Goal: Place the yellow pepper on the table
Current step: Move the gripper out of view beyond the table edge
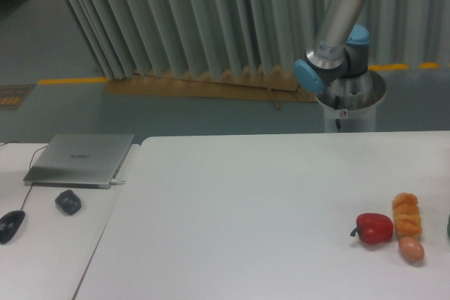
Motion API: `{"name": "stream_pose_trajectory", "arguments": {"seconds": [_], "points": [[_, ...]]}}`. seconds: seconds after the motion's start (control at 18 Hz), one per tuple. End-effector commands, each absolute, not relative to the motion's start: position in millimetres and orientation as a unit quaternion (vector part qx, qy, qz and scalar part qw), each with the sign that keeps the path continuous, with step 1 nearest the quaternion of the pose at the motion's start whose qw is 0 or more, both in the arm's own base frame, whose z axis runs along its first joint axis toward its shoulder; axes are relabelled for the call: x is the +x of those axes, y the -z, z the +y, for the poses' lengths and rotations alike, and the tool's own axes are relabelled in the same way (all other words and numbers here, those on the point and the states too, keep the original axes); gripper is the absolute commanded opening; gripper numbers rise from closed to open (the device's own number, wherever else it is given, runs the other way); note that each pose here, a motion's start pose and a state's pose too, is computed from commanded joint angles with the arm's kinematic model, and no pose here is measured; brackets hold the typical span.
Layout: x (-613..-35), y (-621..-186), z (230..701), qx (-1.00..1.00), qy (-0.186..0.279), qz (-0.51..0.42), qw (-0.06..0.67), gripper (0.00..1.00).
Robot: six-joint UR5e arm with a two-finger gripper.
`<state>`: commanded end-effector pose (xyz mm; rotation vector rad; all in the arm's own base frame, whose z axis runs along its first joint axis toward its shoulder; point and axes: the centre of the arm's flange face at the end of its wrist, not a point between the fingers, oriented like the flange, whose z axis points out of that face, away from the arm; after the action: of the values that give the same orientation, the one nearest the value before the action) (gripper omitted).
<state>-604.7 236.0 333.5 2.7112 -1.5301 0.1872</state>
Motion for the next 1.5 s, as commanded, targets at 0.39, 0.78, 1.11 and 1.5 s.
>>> {"name": "stream_pose_trajectory", "arguments": {"seconds": [0.39, 0.78, 1.11, 1.5], "points": [[-601, -320, 231, 0.859, -0.077, -0.505, 0.031, 1.0], [-612, -303, 229, 0.86, -0.064, -0.505, 0.036, 1.0], [-611, -296, 233, 0.863, -0.06, -0.5, 0.039, 1.0], [-610, -292, 232, 0.868, -0.052, -0.492, 0.044, 0.55]]}}
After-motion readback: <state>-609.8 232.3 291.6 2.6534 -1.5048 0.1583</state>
